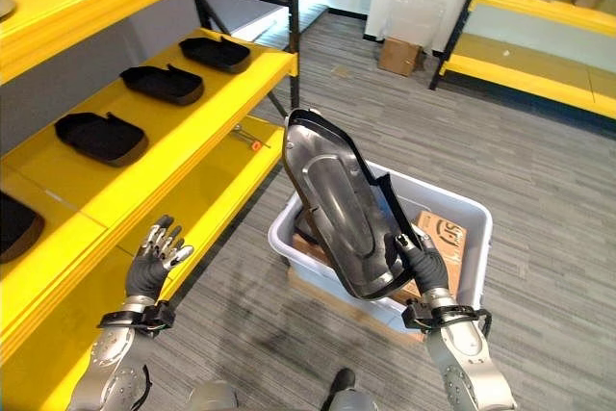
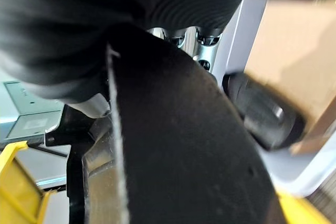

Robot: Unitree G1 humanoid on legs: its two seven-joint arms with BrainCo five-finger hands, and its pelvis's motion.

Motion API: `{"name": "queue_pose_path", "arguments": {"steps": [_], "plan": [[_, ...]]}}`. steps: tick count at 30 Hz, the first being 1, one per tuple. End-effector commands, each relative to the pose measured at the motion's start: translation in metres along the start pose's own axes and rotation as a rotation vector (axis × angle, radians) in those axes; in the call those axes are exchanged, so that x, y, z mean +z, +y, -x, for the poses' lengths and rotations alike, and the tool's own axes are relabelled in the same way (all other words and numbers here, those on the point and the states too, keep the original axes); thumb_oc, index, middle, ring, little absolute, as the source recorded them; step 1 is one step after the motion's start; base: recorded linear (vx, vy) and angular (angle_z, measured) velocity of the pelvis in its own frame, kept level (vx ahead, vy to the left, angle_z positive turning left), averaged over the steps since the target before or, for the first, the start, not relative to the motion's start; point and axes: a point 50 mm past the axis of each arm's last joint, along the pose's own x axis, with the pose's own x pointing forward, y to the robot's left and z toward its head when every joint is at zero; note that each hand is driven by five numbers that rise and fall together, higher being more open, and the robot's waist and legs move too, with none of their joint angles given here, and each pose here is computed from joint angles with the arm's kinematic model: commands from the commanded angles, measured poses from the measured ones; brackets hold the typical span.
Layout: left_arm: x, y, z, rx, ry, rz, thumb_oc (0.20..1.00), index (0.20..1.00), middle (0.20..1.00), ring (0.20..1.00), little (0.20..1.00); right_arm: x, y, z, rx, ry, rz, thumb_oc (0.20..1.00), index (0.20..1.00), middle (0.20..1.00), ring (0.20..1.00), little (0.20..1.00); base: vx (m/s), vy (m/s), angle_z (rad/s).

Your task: Move parts from the plastic box to the shelf.

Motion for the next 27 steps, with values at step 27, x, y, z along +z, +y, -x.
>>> {"name": "queue_pose_path", "arguments": {"steps": [27], "plan": [[0.039, 0.001, -0.016, -0.053, -0.185, -0.161, 1.0, 1.0, 1.0, 1.0, 1.0, 0.001, 0.023, -0.016, 0.082, -0.066, -0.218, 0.2, 0.2, 0.2, 0.2, 0.2, 0.07, 0.162, 0.6]]}}
